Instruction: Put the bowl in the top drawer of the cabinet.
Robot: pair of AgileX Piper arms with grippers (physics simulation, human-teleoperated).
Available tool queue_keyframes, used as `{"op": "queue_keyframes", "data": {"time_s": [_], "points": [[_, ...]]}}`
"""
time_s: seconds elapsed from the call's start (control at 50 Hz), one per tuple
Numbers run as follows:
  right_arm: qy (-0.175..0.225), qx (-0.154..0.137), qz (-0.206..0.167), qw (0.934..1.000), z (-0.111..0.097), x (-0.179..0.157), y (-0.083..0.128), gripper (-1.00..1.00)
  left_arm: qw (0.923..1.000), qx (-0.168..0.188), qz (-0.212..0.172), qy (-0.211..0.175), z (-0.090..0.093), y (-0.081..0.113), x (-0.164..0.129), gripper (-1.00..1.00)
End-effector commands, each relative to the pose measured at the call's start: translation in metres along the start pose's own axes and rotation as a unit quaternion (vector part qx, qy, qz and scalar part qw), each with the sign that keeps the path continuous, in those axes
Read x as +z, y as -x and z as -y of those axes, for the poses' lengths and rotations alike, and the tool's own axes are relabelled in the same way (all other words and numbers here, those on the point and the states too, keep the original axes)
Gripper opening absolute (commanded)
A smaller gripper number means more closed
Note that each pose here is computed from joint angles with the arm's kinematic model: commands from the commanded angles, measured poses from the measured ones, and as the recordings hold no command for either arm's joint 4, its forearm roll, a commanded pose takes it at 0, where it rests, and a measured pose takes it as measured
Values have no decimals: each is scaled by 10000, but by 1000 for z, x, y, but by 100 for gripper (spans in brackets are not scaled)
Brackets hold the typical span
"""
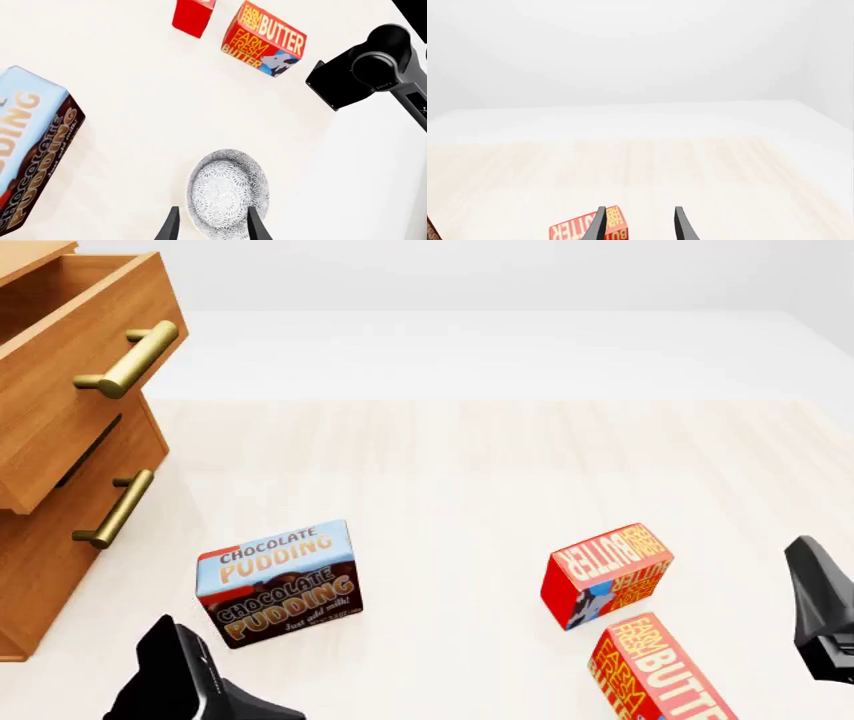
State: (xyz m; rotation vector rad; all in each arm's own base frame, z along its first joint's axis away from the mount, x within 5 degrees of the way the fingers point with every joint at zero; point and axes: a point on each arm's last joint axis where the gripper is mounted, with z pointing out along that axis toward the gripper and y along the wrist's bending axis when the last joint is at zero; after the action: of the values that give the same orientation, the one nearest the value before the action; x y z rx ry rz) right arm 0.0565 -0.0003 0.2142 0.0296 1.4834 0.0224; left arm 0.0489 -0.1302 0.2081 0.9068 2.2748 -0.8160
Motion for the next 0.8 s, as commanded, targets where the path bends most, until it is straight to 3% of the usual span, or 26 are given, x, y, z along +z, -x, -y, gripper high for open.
{"op": "queue_keyframes", "data": {"time_s": [0.02, 0.8], "points": [[-19, -12, -12, 10000, 0, 0, 0, 100, 10000, -11, 35, 30, -3, -3, 1, 100], [-45, -57, 40, 10000, 0, 0, 1, 100, 9999, -39, 98, 110, -8, -4, 2, 100]]}}
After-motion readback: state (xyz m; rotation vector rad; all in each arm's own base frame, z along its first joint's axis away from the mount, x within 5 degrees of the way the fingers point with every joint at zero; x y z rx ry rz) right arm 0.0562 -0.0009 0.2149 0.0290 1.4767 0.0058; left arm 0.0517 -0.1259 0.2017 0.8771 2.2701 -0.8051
